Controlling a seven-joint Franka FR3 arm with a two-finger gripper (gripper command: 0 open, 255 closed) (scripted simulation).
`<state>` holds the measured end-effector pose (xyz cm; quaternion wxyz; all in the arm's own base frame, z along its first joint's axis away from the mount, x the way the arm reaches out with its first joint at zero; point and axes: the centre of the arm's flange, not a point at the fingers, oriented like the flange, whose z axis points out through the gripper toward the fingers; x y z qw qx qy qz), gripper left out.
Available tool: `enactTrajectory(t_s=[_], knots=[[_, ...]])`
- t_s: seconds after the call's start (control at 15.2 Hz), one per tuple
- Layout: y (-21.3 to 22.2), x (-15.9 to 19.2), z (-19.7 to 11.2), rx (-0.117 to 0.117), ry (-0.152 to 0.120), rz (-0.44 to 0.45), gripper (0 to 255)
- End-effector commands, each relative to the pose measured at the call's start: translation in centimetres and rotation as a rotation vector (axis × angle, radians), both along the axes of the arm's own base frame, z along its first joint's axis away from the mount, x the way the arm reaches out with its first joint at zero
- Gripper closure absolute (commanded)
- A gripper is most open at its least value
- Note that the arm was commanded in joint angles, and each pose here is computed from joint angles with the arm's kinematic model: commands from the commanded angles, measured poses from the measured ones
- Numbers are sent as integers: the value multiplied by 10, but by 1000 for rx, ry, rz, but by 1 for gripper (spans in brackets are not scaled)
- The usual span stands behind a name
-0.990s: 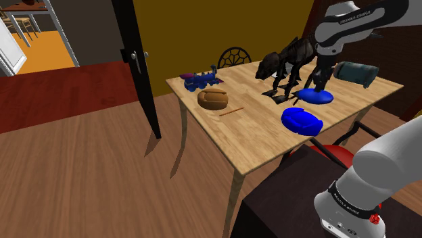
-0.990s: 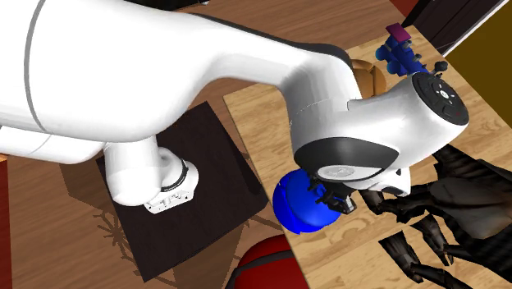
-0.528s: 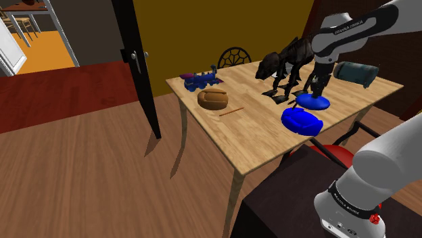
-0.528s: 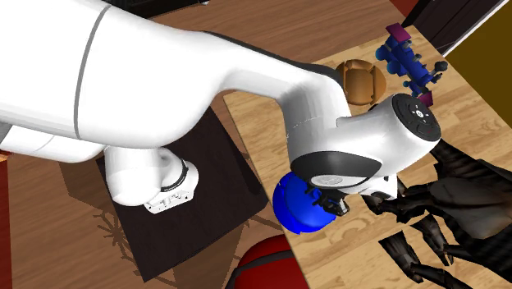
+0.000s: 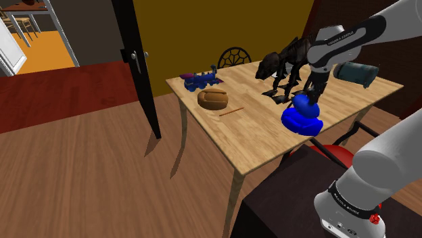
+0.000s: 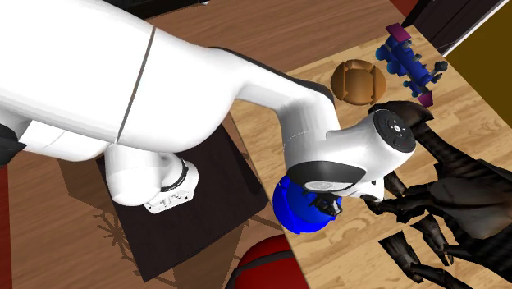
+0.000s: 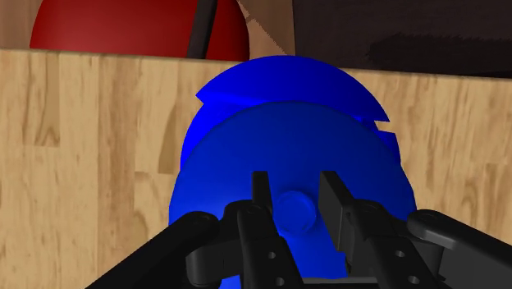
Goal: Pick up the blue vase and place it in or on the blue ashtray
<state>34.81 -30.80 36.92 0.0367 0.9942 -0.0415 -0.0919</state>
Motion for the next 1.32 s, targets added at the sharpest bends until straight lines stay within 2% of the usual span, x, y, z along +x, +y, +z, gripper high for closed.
enactTrajectory(t_s=[0.0,0.13,0.66,0.73,1.06,1.25], knots=[[0,0,-11,0,-1,0,255],[0,0,-23,0,-1,0,255],[0,0,-23,0,-1,0,255],[0,0,-23,0,-1,0,0],[0,0,-23,0,-1,0,0],[3,7,16,0,-1,0,0]])
